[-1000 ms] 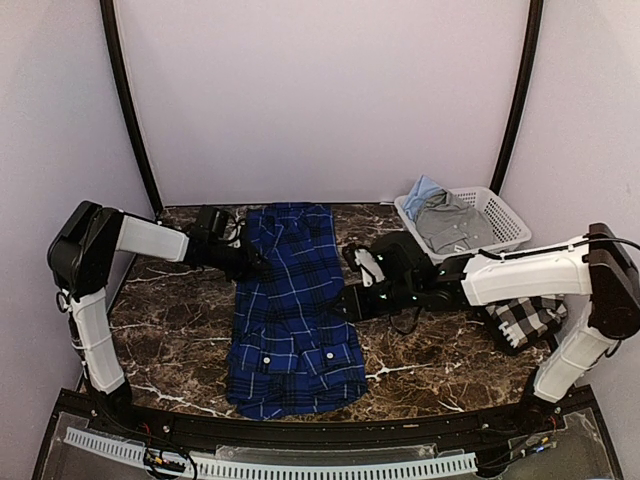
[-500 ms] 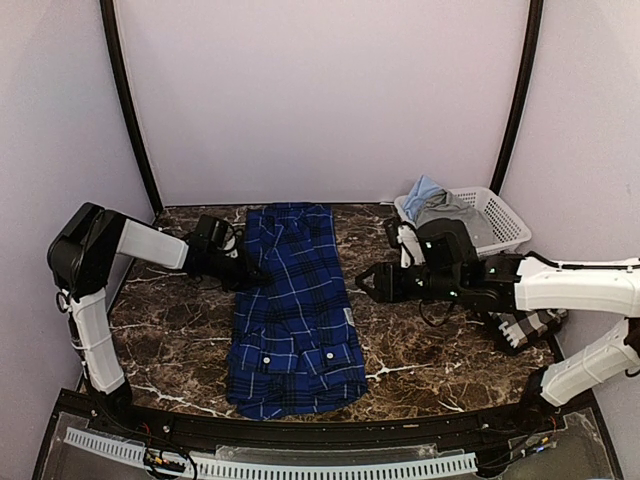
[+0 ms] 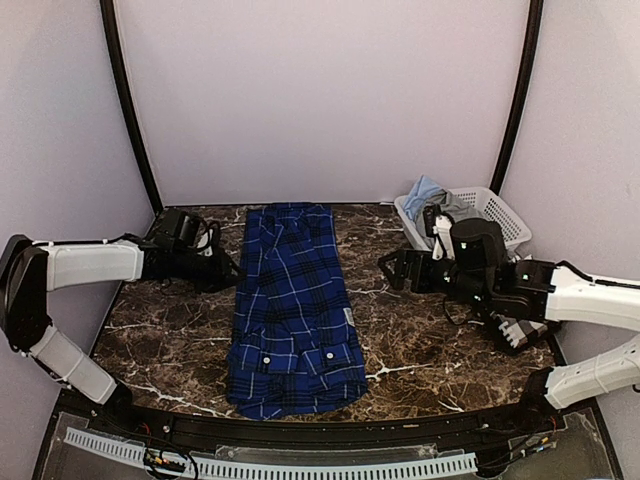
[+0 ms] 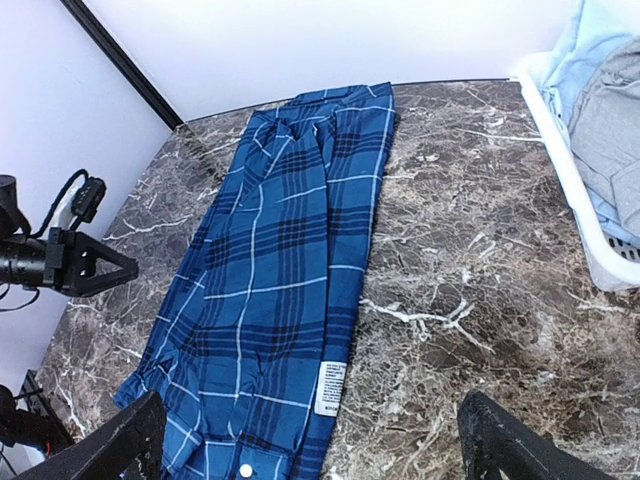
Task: Fold and stack the long sleeve shirts
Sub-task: Pick up the rectangle-folded shirt from the center of the board.
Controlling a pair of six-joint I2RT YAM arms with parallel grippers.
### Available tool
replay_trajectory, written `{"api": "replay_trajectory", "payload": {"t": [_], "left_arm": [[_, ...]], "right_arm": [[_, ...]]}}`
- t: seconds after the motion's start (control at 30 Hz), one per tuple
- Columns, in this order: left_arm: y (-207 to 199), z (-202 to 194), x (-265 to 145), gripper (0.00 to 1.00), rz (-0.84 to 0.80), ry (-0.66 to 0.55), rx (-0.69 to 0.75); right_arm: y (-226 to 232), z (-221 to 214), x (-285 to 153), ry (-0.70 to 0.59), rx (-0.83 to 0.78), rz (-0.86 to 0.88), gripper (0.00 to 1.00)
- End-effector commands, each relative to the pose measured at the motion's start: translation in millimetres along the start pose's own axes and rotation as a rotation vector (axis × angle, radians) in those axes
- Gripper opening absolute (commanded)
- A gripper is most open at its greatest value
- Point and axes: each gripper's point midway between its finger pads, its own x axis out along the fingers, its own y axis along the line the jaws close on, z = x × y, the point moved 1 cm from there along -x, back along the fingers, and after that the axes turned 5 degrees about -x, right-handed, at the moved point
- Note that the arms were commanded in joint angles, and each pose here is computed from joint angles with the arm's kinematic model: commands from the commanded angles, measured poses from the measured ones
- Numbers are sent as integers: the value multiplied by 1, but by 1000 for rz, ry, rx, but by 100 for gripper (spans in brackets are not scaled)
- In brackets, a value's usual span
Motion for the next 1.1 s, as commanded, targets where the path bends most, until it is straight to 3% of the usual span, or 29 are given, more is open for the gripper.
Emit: {"api": "replay_trajectory", "payload": {"t": [0.0, 0.3, 0.57, 1.07], "left_arm": [[34, -47, -22, 23, 129, 56, -46], [56, -115, -35, 25, 169, 165, -108], [64, -131, -38, 25, 189, 189, -115], [76, -157, -41, 34, 116, 235, -149]], "right_arm": [[-13, -18, 1, 47, -4, -41, 99], [7, -65, -1, 169, 27, 168, 90], [13, -105, 7, 332, 94, 221, 86], [33, -162, 26, 574, 153, 354, 76]]}}
